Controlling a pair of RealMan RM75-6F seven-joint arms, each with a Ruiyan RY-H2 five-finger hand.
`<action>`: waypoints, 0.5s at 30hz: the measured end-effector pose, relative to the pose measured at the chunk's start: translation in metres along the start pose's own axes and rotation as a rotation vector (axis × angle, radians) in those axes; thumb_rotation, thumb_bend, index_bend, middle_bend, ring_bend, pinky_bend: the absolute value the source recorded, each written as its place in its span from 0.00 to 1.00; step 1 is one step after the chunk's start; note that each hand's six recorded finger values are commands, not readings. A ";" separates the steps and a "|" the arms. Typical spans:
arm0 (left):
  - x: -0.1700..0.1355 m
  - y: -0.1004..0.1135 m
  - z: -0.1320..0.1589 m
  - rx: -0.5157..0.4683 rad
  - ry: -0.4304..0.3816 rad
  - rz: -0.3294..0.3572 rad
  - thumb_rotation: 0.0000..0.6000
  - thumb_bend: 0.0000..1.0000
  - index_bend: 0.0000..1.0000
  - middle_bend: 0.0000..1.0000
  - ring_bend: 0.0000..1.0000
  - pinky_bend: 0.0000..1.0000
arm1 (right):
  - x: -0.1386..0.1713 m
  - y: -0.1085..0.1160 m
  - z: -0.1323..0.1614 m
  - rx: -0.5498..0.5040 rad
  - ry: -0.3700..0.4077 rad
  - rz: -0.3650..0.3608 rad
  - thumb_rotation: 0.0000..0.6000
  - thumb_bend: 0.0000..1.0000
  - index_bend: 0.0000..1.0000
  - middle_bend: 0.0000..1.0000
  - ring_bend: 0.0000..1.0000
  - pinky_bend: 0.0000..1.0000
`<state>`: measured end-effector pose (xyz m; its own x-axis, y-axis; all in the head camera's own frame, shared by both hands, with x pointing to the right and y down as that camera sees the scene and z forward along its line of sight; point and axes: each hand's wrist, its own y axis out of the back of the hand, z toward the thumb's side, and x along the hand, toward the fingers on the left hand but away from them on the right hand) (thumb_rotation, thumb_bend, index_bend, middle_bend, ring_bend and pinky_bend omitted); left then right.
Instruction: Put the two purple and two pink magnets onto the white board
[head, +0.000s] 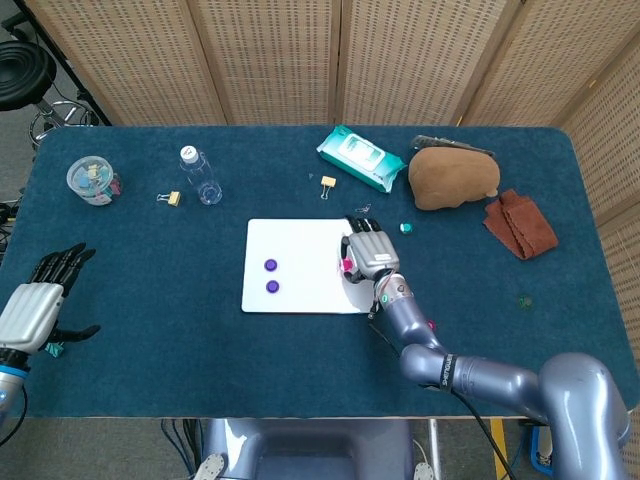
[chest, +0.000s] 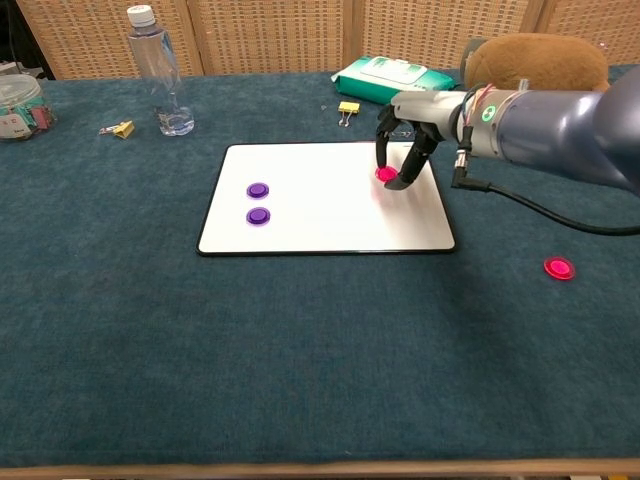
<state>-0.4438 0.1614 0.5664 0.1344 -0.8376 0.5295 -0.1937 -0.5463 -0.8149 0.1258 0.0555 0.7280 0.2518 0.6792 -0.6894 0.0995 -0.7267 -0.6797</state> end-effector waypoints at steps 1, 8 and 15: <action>0.000 0.000 0.000 -0.001 0.000 -0.001 1.00 0.10 0.00 0.00 0.00 0.00 | -0.001 -0.002 0.001 -0.001 -0.001 0.004 1.00 0.39 0.57 0.00 0.00 0.00; 0.001 -0.001 0.001 -0.005 -0.003 -0.006 1.00 0.10 0.00 0.00 0.00 0.00 | -0.005 -0.008 0.002 0.018 0.000 0.007 1.00 0.19 0.31 0.00 0.00 0.00; 0.000 0.000 0.000 -0.011 -0.004 -0.005 1.00 0.10 0.00 0.00 0.00 0.00 | -0.005 -0.005 0.000 0.046 -0.011 -0.012 1.00 0.15 0.23 0.00 0.00 0.00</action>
<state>-0.4437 0.1608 0.5662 0.1396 -0.8350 0.5323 -0.2041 -0.5503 -0.8096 0.1241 0.0563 0.7350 0.2400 0.6891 -0.6838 0.0578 -0.7133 -0.6985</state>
